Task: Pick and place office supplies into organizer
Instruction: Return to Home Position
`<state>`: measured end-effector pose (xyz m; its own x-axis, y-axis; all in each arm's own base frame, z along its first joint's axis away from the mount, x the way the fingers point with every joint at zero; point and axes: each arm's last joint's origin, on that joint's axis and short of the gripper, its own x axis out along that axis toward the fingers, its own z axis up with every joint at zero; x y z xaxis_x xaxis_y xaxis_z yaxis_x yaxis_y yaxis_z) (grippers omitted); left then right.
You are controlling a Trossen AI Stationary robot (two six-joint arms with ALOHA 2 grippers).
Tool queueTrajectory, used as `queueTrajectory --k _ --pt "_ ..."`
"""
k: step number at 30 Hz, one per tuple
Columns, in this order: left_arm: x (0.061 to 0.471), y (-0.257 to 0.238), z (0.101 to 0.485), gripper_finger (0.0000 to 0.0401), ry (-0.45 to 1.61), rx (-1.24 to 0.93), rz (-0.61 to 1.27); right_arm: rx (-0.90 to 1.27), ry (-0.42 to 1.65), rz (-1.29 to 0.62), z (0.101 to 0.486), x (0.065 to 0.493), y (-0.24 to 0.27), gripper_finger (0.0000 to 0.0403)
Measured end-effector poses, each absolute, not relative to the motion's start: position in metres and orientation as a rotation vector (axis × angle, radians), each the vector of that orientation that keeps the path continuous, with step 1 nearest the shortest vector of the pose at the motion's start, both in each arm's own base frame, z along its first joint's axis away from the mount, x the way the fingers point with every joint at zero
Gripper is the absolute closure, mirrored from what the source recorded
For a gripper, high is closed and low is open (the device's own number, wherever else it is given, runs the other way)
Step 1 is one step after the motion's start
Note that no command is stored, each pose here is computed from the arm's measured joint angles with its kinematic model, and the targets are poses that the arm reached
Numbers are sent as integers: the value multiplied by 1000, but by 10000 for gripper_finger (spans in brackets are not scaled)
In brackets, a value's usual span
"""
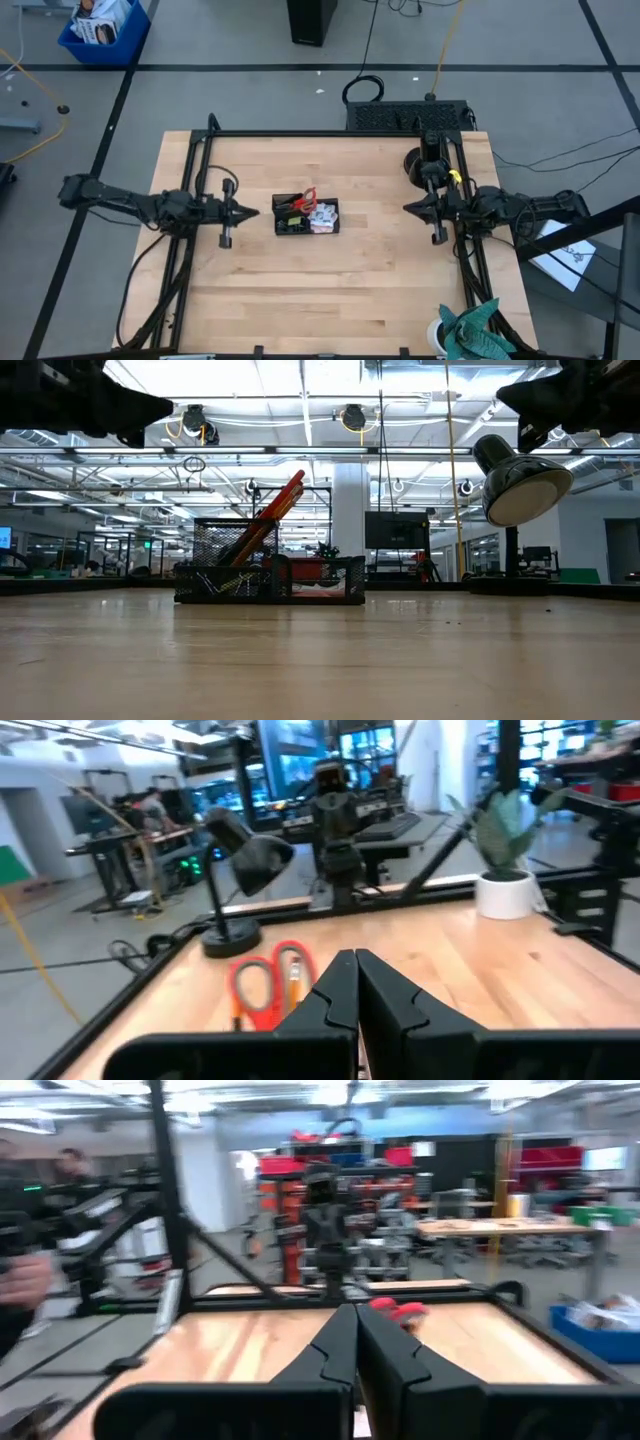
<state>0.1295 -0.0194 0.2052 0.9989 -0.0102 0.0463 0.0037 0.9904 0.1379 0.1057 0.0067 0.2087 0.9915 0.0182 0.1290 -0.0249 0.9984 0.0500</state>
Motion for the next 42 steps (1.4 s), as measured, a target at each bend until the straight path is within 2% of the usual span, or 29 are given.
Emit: queueTrajectory --k 4,11,21,32,42 --pt "124 -15 206 399 -45 140 23 75 -123 -58 208 103 3 403" --pt "109 -14 203 400 -9 145 12 92 -67 -39 201 96 4 403" --pt "95 -16 200 400 -7 161 2 13 -107 -44 203 88 4 403" --pt "92 -18 195 400 45 149 -9 65 -4 8 193 89 5 403" --pt "94 -18 180 401 104 163 29 68 -1 2 193 89 5 403"
